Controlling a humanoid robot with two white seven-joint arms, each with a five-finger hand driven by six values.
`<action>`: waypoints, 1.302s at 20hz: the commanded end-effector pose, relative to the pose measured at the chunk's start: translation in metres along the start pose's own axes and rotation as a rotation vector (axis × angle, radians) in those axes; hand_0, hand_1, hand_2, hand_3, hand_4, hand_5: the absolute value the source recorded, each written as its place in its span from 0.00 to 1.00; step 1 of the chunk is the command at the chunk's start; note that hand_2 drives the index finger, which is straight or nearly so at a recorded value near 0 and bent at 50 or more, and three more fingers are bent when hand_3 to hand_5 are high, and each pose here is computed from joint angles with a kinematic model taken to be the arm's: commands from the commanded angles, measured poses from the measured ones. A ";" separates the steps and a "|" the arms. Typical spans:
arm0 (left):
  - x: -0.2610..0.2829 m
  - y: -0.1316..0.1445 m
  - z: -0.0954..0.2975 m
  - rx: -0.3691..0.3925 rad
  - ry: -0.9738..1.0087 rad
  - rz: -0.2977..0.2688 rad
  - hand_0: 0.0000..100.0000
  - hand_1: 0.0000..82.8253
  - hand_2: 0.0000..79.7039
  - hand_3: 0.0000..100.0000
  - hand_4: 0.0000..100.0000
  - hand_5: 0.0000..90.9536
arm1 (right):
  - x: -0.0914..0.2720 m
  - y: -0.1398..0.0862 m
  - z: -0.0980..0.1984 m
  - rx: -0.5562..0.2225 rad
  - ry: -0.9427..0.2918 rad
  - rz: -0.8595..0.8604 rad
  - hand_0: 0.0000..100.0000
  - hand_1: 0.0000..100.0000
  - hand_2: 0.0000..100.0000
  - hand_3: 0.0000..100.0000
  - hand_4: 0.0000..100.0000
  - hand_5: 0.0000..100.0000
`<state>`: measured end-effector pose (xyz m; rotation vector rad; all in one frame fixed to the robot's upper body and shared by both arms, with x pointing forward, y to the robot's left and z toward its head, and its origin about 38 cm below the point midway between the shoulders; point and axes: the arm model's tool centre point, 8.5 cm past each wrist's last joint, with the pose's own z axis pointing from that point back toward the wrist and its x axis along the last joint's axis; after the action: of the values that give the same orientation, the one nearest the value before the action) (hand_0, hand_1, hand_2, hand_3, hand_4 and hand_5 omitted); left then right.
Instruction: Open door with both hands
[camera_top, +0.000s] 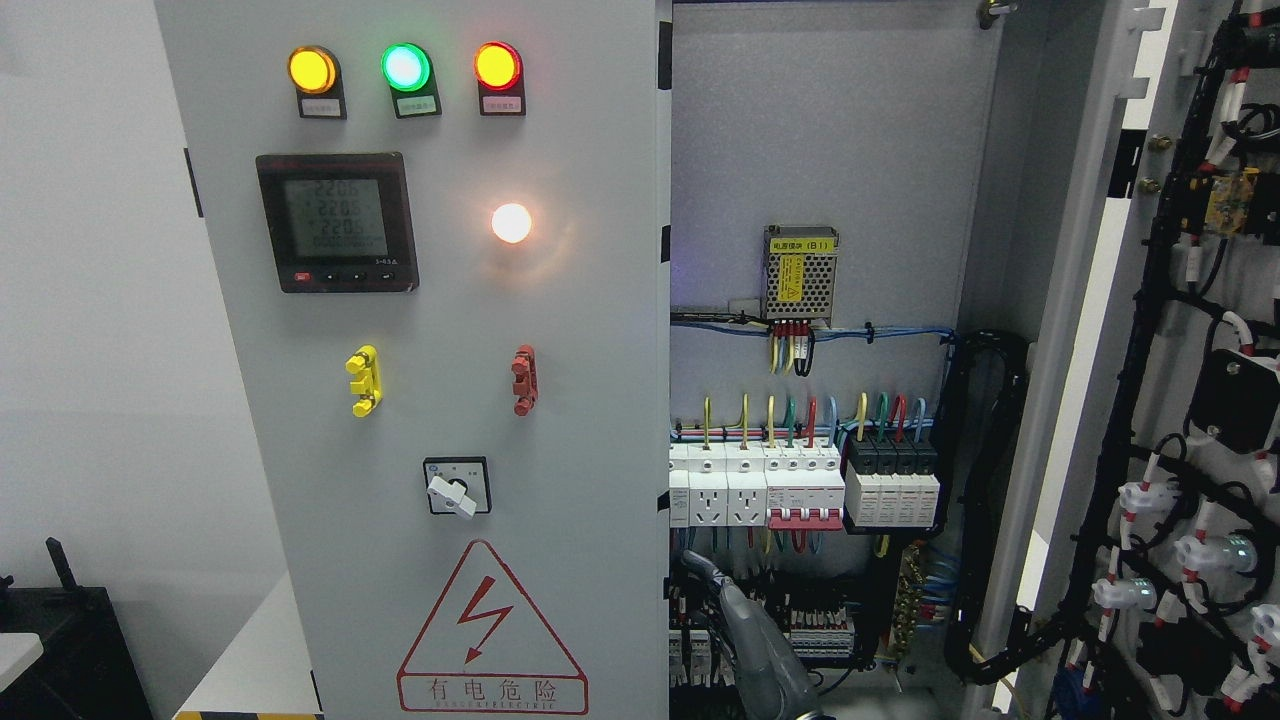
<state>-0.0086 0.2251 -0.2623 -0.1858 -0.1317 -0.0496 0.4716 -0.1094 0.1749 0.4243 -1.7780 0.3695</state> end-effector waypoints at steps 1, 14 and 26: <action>0.000 0.000 0.000 0.000 -0.001 -0.001 0.00 0.00 0.00 0.00 0.04 0.00 | 0.001 0.001 -0.001 0.009 0.000 0.002 0.00 0.00 0.00 0.00 0.00 0.00; 0.000 0.000 0.000 0.000 -0.001 -0.001 0.00 0.00 0.00 0.00 0.04 0.00 | 0.005 -0.001 -0.005 0.010 -0.007 -0.026 0.00 0.00 0.00 0.00 0.00 0.00; 0.000 0.000 0.000 0.000 -0.001 0.001 0.00 0.00 0.00 0.00 0.04 0.00 | 0.004 -0.004 -0.006 0.019 0.000 -0.024 0.00 0.00 0.00 0.00 0.00 0.00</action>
<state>-0.0086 0.2251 -0.2623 -0.1858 -0.1318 -0.0494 0.4760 -0.1077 0.1828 0.4652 -1.7767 0.3691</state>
